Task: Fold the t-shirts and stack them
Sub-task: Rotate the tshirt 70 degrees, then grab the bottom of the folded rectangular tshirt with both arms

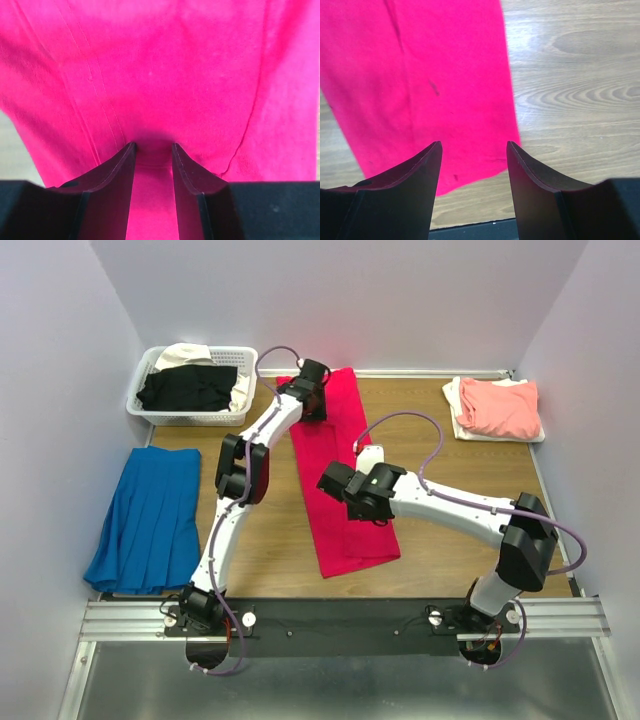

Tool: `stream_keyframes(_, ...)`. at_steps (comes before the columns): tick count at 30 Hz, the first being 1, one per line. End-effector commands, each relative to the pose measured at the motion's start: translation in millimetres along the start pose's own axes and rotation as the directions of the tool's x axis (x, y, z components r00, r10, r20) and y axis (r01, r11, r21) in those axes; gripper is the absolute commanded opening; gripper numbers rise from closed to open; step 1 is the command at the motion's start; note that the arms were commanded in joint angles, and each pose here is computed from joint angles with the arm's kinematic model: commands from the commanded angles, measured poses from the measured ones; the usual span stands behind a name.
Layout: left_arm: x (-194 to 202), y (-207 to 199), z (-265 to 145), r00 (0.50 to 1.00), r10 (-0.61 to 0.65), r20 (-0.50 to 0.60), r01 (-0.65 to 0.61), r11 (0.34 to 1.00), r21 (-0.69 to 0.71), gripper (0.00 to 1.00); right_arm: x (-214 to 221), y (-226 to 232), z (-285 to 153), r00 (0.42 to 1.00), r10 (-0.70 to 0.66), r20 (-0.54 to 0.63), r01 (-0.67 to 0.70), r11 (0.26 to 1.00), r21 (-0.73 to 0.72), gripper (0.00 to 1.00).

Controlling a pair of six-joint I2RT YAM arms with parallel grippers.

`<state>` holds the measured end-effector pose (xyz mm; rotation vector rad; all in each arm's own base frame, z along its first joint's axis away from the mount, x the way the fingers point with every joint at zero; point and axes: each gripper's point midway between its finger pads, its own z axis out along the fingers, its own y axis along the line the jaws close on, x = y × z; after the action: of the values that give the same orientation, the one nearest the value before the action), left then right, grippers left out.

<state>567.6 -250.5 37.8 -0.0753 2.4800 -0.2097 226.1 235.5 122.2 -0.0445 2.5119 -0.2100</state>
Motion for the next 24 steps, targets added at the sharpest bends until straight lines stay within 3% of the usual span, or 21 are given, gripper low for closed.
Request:
stream_keyframes(1,-35.9,-51.4,4.9,0.958,0.215,0.19,-0.264,0.918,0.295,0.44,-5.3,-8.0,8.7,1.0,0.01,-0.001,-0.01,0.999,0.048,0.63)
stream_keyframes(5,-57.9,-70.4,-19.1,0.921,0.259,0.291,-0.355,0.865,0.355,0.44,-14.3,-12.8,13.0,1.0,0.014,0.007,-0.014,0.998,0.067,0.63)
stream_keyframes(7,-75.5,-70.4,-36.6,0.909,0.246,0.337,-0.359,0.873,0.33,0.44,-18.0,-13.4,14.3,1.0,0.018,0.013,-0.019,0.997,0.07,0.63)
stream_keyframes(9,-79.0,-62.7,-42.3,0.909,0.229,0.347,-0.337,0.894,0.294,0.44,-21.2,-16.7,17.9,0.999,0.028,0.018,-0.029,0.997,0.077,0.63)
stream_keyframes(13,-101.6,-47.9,-95.8,0.909,0.144,0.391,-0.249,0.94,0.234,0.44,-15.5,-26.5,36.1,0.999,0.039,-0.009,-0.039,0.996,0.083,0.63)
stream_keyframes(15,-93.3,-30.8,-112.2,0.935,0.09,0.342,-0.161,0.97,0.183,0.44,-13.5,-31.6,48.9,0.997,0.066,-0.032,-0.063,0.996,0.068,0.63)
stream_keyframes(19,-43.1,-7.9,-130.0,0.981,0.016,0.193,-0.041,0.991,0.126,0.43,4.4,-46.2,66.9,0.993,0.076,-0.088,-0.072,0.996,0.05,0.63)
stream_keyframes(24,81.3,7.4,-140.5,0.996,0.056,-0.067,-0.052,0.997,0.054,0.42,29.6,-55.8,70.5,0.989,0.03,-0.142,-0.026,0.999,0.03,0.63)
